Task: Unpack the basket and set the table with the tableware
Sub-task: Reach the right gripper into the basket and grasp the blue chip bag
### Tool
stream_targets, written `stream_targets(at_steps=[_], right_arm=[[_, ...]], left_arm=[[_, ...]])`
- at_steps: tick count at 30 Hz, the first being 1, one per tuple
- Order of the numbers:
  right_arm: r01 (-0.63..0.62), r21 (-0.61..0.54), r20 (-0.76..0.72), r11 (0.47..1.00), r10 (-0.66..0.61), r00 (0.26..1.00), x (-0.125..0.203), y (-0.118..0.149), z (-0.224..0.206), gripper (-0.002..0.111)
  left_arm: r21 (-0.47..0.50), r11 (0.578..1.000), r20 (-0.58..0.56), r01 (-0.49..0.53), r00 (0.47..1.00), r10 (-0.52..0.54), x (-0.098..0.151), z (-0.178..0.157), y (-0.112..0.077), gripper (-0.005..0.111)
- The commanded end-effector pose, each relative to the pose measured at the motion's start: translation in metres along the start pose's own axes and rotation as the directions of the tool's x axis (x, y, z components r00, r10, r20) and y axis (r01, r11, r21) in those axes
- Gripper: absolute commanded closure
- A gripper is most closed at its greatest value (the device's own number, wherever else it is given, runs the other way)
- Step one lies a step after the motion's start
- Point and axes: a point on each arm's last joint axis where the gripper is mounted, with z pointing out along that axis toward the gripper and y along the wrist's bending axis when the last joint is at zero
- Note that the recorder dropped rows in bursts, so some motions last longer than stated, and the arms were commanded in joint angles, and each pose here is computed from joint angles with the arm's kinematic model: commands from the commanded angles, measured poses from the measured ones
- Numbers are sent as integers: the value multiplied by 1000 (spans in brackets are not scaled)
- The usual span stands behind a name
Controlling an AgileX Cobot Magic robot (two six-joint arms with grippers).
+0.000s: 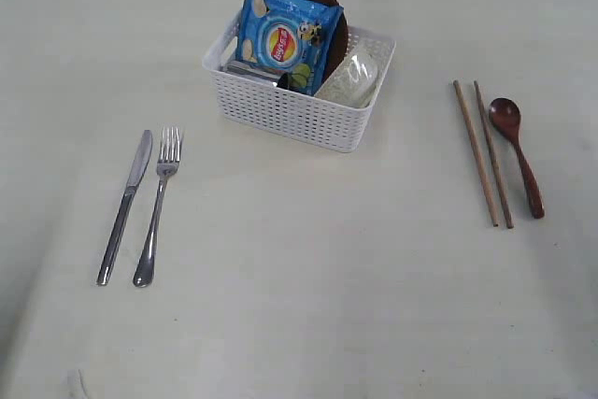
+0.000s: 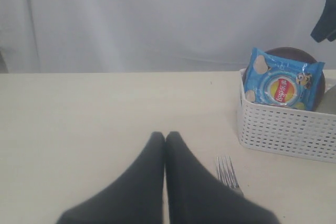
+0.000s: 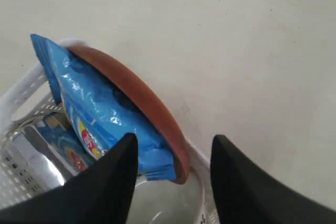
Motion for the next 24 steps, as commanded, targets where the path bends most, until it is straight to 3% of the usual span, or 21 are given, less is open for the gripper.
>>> stream_targets(at_steps=[1,8,14,24], right_arm=[[36,12,-41,999,-35,999,3,-6,8,65],[27,-19,-131,999,-29,991,13,-6,29,65],[26,-111,-118,994,-40,992,12,6,30,65],[42,-99,-128,994,-55,990,13,7,31,65]], left_arm=[[3,1000,7,5,1000,-5,0,0,0,107],[3,1000,7,5,1000,-5,0,0,0,107],[3,1000,7,5,1000,-5,0,0,0,107],[3,1000,7,5,1000,-5,0,0,0,107]])
